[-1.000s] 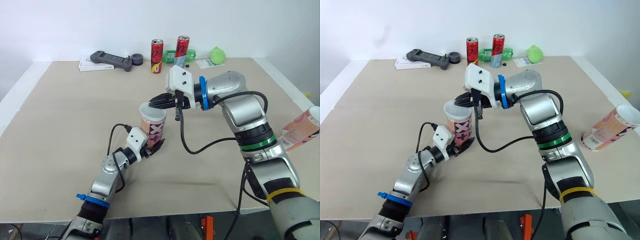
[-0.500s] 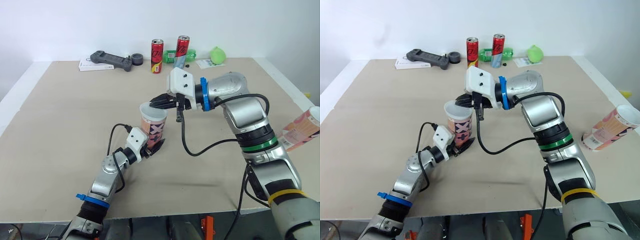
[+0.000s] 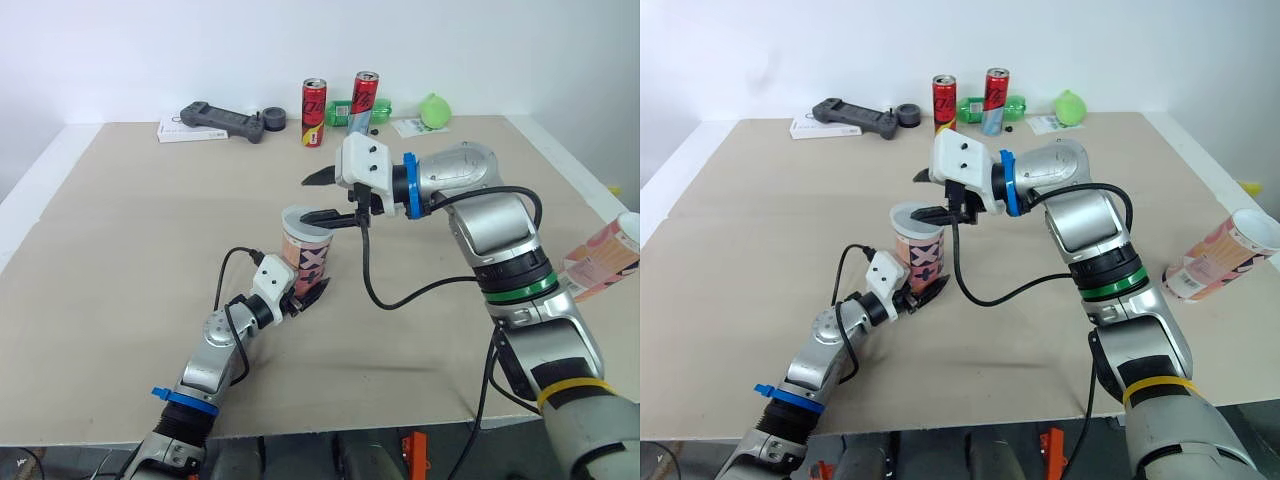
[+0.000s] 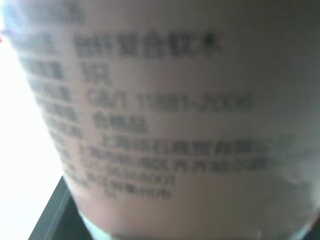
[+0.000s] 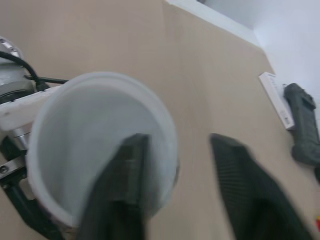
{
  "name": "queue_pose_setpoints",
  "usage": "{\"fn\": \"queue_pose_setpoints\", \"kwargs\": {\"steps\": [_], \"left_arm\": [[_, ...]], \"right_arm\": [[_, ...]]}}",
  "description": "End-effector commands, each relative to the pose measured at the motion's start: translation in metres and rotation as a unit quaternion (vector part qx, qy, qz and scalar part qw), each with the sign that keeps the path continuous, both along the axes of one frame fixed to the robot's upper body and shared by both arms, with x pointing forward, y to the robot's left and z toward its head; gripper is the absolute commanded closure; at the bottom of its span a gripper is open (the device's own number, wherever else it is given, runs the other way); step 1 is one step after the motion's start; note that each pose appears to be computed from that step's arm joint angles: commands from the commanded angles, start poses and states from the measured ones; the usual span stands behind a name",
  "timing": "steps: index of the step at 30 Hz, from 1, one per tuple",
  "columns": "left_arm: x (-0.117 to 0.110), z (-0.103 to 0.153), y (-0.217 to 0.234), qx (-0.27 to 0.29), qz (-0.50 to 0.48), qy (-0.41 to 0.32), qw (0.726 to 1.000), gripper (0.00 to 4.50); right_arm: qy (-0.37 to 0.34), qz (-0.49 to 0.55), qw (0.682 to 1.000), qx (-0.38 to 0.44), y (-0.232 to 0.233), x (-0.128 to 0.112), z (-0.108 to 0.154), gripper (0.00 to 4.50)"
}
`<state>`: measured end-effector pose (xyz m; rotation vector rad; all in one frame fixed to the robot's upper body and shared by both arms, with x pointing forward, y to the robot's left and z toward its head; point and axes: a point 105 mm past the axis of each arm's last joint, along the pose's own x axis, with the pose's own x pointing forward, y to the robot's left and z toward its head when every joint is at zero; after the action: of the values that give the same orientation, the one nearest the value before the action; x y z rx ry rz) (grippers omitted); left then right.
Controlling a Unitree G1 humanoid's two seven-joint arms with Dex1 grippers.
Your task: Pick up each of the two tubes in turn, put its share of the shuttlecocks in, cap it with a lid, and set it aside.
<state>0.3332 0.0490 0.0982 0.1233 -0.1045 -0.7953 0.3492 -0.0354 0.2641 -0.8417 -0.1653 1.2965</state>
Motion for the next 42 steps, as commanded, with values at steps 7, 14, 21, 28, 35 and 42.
{"fn": "queue_pose_setpoints", "kwargs": {"steps": [7,14,21,28,35,42], "left_arm": [[-0.004,-0.022,0.003,0.013,0.003,0.043,0.999,1.52],[-0.004,-0.022,0.003,0.012,0.004,0.044,0.999,1.52],[-0.004,-0.023,0.003,0.010,0.006,0.045,0.999,1.52],[-0.004,-0.023,0.003,0.009,0.007,0.045,0.999,1.52],[-0.004,-0.024,0.003,0.009,0.008,0.046,0.999,1.52],[-0.004,-0.023,0.002,0.007,0.008,0.046,0.999,1.52]], "right_arm": [[-0.032,0.004,0.999,0.037,0.000,0.000,0.038,0.03],[-0.009,0.033,0.998,0.058,0.001,-0.010,0.050,0.79],[0.036,0.068,0.997,0.016,0.005,-0.023,0.031,4.12],[0.055,0.068,0.996,-0.017,0.013,-0.018,0.007,4.49],[0.075,0.066,0.993,-0.071,0.009,-0.018,-0.021,4.49],[0.096,0.067,0.985,-0.125,-0.001,-0.023,-0.046,4.49]]}}
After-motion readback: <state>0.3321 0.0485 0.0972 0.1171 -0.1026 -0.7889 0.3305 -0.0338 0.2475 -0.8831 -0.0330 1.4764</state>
